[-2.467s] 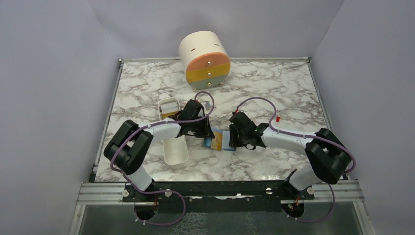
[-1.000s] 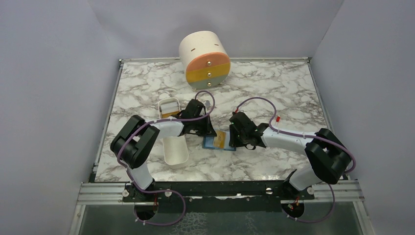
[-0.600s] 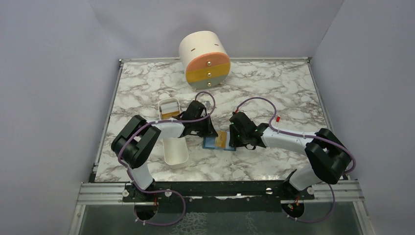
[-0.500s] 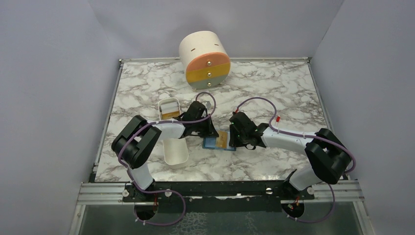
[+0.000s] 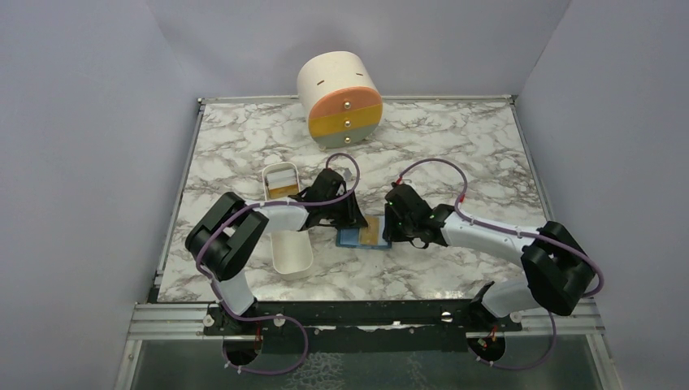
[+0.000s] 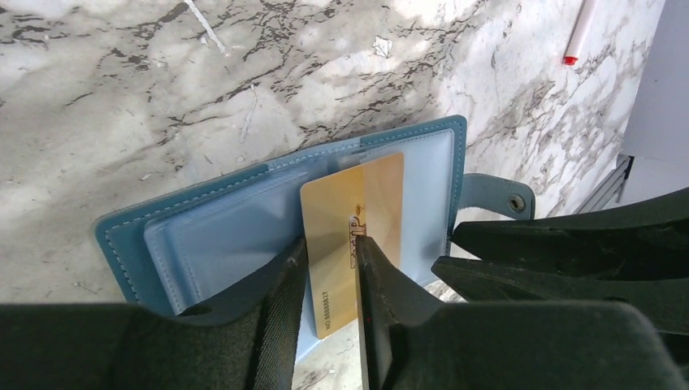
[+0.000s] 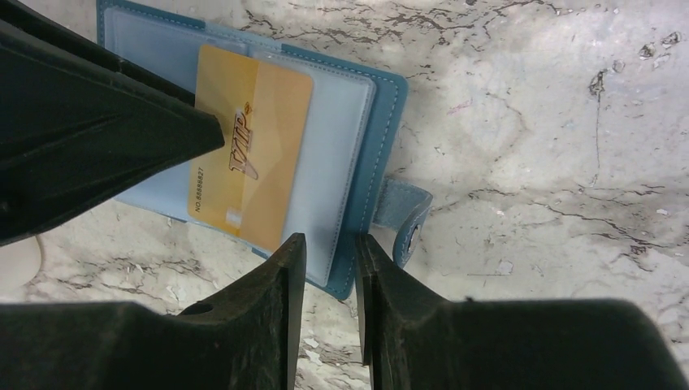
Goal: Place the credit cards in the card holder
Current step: Insert the credit card into the card holder.
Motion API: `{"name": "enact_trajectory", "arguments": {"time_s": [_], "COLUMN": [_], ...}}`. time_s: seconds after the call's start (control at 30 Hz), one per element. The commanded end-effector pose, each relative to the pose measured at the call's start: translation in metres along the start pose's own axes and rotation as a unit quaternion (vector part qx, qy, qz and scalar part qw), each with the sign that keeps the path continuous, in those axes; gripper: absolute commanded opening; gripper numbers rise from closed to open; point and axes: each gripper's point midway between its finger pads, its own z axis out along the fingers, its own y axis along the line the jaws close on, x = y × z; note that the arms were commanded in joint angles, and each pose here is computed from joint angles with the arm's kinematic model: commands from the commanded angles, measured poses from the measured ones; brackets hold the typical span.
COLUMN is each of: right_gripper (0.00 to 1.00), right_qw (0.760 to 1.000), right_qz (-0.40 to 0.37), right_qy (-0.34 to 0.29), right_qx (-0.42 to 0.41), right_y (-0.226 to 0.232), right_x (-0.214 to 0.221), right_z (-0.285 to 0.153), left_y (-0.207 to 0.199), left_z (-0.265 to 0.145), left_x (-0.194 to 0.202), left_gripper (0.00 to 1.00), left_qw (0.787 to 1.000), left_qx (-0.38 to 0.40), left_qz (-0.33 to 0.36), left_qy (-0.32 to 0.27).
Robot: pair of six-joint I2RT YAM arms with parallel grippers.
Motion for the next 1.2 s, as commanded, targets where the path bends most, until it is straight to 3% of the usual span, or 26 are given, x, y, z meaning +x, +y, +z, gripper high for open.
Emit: {"name": "enact_trajectory", "arguments": {"time_s": [0.0, 0.2, 0.53, 0.97, 1.17], "right_gripper": [0.29, 0.27, 0.23, 0.24, 0.24], "right_qw": [0.999, 1.000, 1.000, 0.999, 0.998], "right_qz": [0.018, 0.019, 0.018, 0.010, 0.016], "right_qy": [-0.021, -0.013, 0.002, -0.042, -0.068], "right_qx": [0.019, 0.019, 0.008, -0.001, 0.004], "right_y": [-0.005, -0.006, -0.009, -0.009, -0.015], "right_x": [-0.011, -0.005, 0.011, -0.002, -0.006], "right_z": [-0.005, 0.003, 0.013, 0.011, 0.009], "left_y": [-0.005, -0.010, -0.026, -0.053, -0.044], "left_z": [-0.008, -0.011, 0.006, 0.013, 0.017], "left_x": [-0.004, -0.002, 0.019, 0.017, 0.013], "left_gripper": [0.34, 0.37, 0.28, 0.30, 0.31], "left_qw": [1.000, 1.000, 0.999, 0.997, 0.998], "left_qx": [-0.008, 0.000, 0.030, 0.077, 0.056], "left_qz": [0.013, 0.021, 0.014, 0.021, 0.016], "left_qy": [-0.011, -0.008, 0.018, 0.014, 0.000]}}
